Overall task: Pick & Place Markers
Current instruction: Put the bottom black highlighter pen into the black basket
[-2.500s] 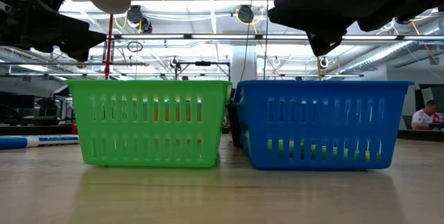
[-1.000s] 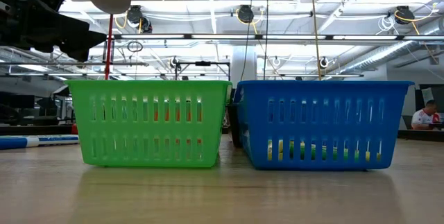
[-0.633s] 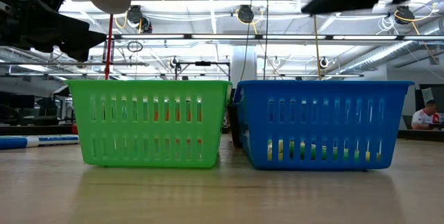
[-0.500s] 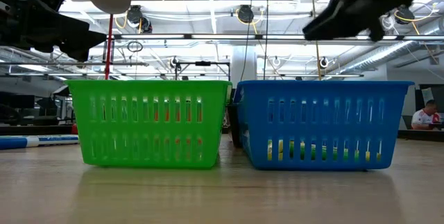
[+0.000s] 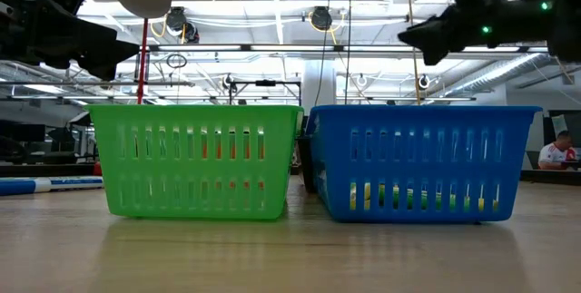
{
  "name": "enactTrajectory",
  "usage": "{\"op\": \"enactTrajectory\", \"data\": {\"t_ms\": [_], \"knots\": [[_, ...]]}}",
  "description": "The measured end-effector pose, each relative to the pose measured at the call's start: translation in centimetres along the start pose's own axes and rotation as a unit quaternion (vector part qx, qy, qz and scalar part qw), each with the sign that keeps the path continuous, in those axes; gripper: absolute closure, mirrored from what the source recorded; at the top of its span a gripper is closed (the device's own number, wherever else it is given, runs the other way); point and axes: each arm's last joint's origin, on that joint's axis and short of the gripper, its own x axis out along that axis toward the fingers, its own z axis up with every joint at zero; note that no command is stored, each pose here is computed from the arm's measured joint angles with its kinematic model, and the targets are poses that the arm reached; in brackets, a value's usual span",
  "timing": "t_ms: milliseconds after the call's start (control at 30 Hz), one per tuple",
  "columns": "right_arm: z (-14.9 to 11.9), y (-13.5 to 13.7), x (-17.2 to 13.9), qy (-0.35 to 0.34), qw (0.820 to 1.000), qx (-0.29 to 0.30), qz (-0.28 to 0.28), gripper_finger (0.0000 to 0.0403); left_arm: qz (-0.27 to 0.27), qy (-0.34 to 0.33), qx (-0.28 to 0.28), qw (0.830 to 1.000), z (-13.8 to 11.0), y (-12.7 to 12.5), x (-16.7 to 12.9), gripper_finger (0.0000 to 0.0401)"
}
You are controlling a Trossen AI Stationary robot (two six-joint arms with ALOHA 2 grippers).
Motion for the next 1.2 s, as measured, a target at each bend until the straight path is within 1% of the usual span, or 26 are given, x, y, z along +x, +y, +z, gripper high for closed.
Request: {"op": "enactTrajectory", "data": {"t_ms": [100,167,367,433,500,567,633,667,767,833,900,1000,1100,1133,1200], "knots": [[-0.8,-1.3,-0.1,-0.034,0.998,0.037,-0.030,0.0264,0.000,0.000,0.000,1.000,0.0,0.0,0.0,0.0189],[-1.2,-1.7,-0.1,-0.040,0.997,0.058,-0.041,0.0264,0.000,0.000,0.000,1.000,0.0,0.0,0.0,0.0189],[-1.6,-2.2,0.4,-0.026,0.996,0.066,-0.061,0.0264,0.000,0.000,0.000,1.000,0.0,0.0,0.0,0.0189],[-1.3,-2.0,0.6,-0.006,0.996,0.065,-0.066,0.0264,0.000,0.000,0.000,1.000,0.0,0.0,0.0,0.0189],[-1.1,-1.3,1.0,0.040,0.997,0.037,-0.047,0.0267,0.000,0.000,0.000,1.000,0.0,0.0,0.0,0.0189],[-1.0,-0.2,1.5,0.091,0.996,0.005,-0.005,0.0270,0.000,0.000,0.000,1.000,0.0,0.0,0.0,0.0189],[-0.7,0.6,2.0,0.138,0.990,0.002,0.038,0.0272,0.000,0.000,0.000,1.000,0.0,0.0,0.0,0.0189],[-0.5,0.9,2.3,0.160,0.985,0.009,0.058,0.0274,0.000,0.000,0.000,1.000,0.0,0.0,0.0,0.0189],[0.0,1.5,3.0,0.210,0.966,0.023,0.151,0.0275,0.000,0.000,0.000,1.000,0.0,0.0,0.0,0.0189],[0.4,1.3,3.7,0.232,0.949,0.031,0.210,0.0276,0.000,0.000,0.000,1.000,0.0,0.0,0.0,0.0189],[0.6,0.8,4.3,0.250,0.935,0.051,0.248,0.0276,0.000,0.000,0.000,1.000,0.0,0.0,0.0,0.0189],[-0.4,0.2,4.6,0.297,0.908,0.083,0.284,0.0276,0.000,0.000,0.000,1.000,0.0,0.0,0.0,0.0189],[-1.8,-0.2,4.1,0.356,0.874,0.081,0.320,0.0276,0.000,0.000,0.000,1.000,0.0,0.0,0.0,0.0189],[-2.1,-0.2,3.9,0.368,0.866,0.079,0.329,0.0276,0.000,0.000,0.000,1.000,0.0,0.0,0.0,0.0189],[-2.7,-0.2,3.5,0.379,0.858,0.078,0.338,0.0276,0.000,0.000,0.000,1.000,0.0,0.0,0.0,0.0189]]}}
